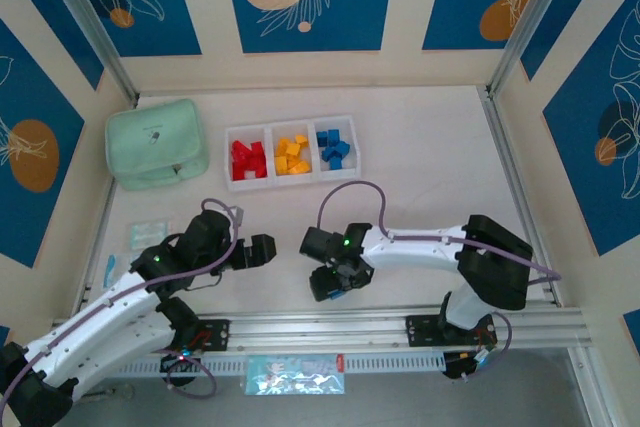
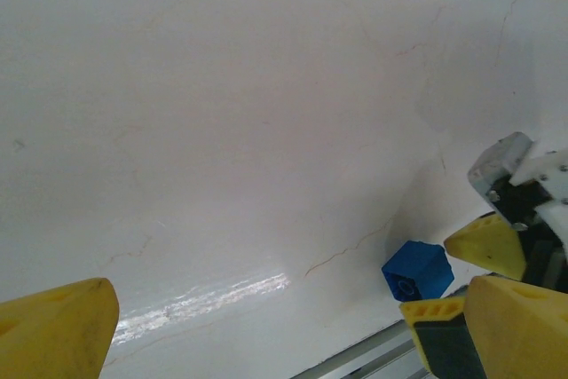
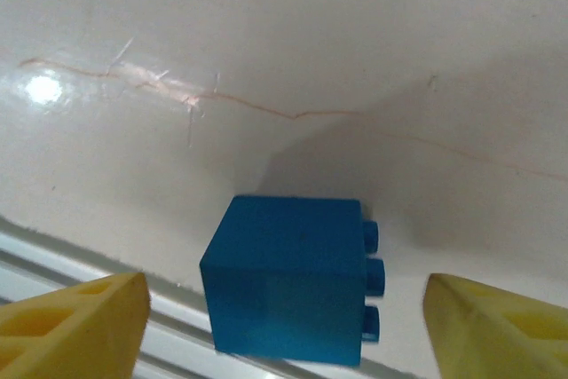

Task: Sort the legos into containers by color
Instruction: Pick up the lego from the bottom-center of the table.

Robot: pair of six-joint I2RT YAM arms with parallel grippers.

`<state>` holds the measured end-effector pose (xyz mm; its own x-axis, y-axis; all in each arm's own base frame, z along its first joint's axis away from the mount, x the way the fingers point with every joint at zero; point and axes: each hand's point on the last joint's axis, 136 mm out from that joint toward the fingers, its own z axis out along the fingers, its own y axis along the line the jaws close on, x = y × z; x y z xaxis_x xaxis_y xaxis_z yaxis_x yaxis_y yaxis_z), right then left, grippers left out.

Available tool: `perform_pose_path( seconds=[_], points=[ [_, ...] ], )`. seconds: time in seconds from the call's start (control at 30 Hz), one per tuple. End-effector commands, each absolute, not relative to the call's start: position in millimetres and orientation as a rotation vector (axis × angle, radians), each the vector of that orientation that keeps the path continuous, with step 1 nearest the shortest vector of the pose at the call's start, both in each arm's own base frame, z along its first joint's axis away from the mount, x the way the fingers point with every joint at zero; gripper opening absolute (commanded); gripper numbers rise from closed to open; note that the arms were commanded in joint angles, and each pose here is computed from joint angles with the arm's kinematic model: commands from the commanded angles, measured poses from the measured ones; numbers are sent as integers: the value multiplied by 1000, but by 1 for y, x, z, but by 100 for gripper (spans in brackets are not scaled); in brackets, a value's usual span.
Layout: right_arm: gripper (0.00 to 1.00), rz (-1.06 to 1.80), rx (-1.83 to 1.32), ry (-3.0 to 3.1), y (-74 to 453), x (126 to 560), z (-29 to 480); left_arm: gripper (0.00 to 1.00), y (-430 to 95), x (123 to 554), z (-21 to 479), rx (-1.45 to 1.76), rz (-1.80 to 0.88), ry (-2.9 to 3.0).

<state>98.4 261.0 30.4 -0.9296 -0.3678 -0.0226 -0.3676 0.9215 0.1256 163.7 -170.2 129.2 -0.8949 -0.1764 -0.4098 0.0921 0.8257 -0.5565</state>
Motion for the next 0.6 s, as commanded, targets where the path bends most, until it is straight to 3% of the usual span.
perform_pose_path(
  seconds=[0.0, 0.37, 0.57],
  points=[
    [72, -178, 584, -3071, 261, 98, 25, 99, -170, 164, 126, -82, -819, 2564],
    [43, -151, 563, -3110, 258, 110, 29, 99, -173, 170, 131, -83, -819, 2548],
    [38, -183, 581, -3167, 256, 125, 57, 99, -178, 176, 142, -58, -821, 2528]
  ],
)
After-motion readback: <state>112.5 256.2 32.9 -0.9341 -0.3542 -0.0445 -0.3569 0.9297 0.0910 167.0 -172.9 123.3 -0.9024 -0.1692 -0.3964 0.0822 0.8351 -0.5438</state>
